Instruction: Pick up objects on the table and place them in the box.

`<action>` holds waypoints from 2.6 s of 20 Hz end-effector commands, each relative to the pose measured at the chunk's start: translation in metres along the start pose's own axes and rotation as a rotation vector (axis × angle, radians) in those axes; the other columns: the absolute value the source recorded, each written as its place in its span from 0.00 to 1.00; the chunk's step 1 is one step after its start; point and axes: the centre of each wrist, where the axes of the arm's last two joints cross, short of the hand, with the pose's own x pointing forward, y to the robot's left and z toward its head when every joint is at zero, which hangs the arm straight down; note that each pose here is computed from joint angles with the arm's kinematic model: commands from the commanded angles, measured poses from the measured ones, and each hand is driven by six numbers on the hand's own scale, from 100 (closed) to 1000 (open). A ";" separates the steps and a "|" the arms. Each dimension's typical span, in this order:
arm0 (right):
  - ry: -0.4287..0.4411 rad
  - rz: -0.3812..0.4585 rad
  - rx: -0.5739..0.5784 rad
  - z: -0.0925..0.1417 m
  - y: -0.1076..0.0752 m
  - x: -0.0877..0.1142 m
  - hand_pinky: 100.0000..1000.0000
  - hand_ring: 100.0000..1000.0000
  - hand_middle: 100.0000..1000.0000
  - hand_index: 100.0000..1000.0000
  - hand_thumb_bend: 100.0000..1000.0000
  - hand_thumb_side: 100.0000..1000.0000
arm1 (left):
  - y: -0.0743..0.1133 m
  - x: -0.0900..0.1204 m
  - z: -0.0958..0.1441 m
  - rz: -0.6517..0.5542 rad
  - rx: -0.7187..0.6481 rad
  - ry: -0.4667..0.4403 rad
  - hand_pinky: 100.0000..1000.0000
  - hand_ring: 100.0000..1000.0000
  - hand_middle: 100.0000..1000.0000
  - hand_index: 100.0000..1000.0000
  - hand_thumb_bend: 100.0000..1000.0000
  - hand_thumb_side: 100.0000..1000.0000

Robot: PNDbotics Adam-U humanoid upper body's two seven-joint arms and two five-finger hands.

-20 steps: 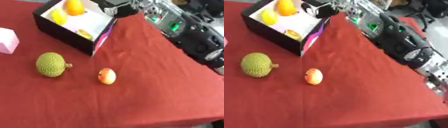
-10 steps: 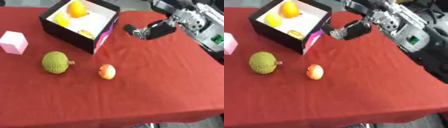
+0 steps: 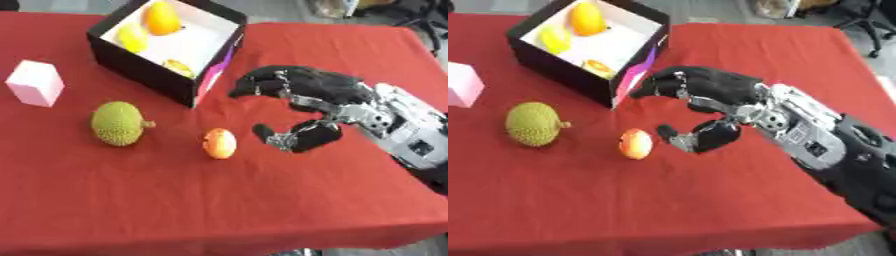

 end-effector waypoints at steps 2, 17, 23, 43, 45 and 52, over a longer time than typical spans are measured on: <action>0.008 0.048 0.047 -0.003 -0.002 0.006 0.95 0.91 0.80 0.92 0.07 0.16 | 0.000 0.009 -0.006 -0.029 -0.038 -0.009 0.76 0.85 0.77 0.80 0.00 0.61; 0.100 0.075 0.035 -0.009 0.001 0.010 0.94 0.88 0.75 0.91 0.23 0.11 | -0.004 0.007 -0.007 -0.025 -0.073 0.009 0.76 0.86 0.77 0.81 0.00 0.62; 0.130 0.086 0.000 -0.011 -0.002 0.010 0.94 0.87 0.74 0.90 0.24 0.12 | -0.006 0.006 -0.007 -0.025 -0.081 0.017 0.76 0.86 0.77 0.81 0.00 0.62; 0.214 0.094 -0.005 -0.018 0.002 -0.002 0.92 0.86 0.68 0.84 0.22 0.14 | -0.011 0.003 -0.008 -0.014 -0.111 0.029 0.77 0.87 0.78 0.81 0.00 0.62; 0.213 0.098 -0.004 -0.019 0.003 -0.003 0.92 0.86 0.67 0.84 0.23 0.15 | -0.011 0.003 -0.008 -0.013 -0.113 0.028 0.77 0.87 0.78 0.81 0.00 0.62; 0.228 0.115 0.011 -0.022 0.012 -0.011 0.92 0.86 0.65 0.83 0.24 0.17 | -0.012 0.002 -0.008 -0.013 -0.118 0.030 0.77 0.87 0.77 0.81 0.00 0.63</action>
